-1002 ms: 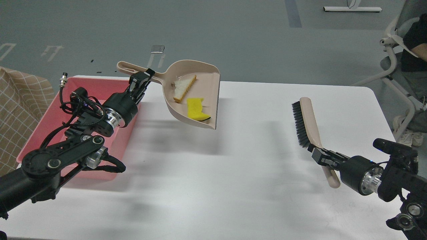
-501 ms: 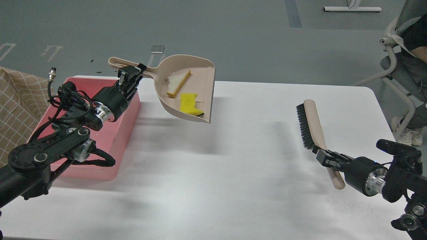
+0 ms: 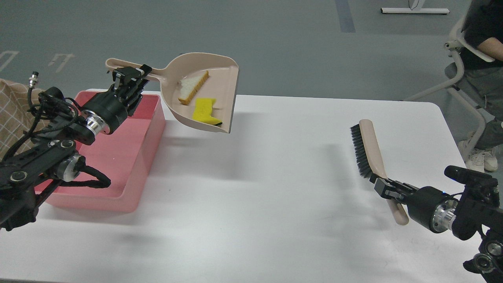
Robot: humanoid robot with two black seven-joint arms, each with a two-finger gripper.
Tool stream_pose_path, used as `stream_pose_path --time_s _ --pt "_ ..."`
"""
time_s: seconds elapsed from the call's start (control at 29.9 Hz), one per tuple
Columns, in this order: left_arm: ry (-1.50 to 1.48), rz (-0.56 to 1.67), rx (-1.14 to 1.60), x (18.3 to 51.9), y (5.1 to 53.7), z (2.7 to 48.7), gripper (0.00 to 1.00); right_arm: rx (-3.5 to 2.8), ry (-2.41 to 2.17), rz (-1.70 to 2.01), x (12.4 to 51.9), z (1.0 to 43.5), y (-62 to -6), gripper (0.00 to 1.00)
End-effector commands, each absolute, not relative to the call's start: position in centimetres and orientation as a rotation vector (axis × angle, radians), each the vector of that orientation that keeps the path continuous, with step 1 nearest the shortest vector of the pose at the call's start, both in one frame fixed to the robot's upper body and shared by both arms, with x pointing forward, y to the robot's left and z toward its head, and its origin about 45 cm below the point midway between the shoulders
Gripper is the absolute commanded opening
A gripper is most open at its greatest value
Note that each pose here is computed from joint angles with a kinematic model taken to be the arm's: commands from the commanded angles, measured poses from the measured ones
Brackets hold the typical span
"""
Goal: Sweep and dump garbage into bin
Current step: 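Lift the dustpan with the left gripper and carry it over the pink bin, then tilt the dustpan with the left gripper to dump contents into the bin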
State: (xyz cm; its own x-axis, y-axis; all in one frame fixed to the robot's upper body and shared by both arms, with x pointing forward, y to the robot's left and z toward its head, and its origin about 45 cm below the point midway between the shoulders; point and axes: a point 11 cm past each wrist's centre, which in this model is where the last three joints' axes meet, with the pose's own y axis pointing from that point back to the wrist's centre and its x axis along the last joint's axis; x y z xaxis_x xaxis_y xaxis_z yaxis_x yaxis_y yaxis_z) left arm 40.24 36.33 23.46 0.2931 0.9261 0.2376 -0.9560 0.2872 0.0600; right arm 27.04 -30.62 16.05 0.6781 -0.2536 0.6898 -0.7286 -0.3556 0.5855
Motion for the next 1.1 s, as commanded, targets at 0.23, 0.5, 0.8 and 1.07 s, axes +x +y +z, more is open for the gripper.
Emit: stream_pose_path --time_s 0.23,0.5,0.8,1.07 --pt "-0.191 1.261 0.209 39.1 41.4 25.5 0.01 1.919 -0.766 0.615 27.0 16.1 -30.6 0.19" --pt "-0.201 1.271 0.225 38.0 45.1 26.4 0.01 1.919 -0.767 0.615 27.1 16.1 -30.6 0.19" --pt "-0.161 1.290 0.265 36.9 48.8 25.9 0.01 1.908 -0.760 0.617 27.0 16.1 -31.0 0.19" --pt "-0.094 1.347 0.326 35.4 53.3 24.9 0.02 1.904 -0.759 0.618 27.1 16.2 -31.1 0.19"
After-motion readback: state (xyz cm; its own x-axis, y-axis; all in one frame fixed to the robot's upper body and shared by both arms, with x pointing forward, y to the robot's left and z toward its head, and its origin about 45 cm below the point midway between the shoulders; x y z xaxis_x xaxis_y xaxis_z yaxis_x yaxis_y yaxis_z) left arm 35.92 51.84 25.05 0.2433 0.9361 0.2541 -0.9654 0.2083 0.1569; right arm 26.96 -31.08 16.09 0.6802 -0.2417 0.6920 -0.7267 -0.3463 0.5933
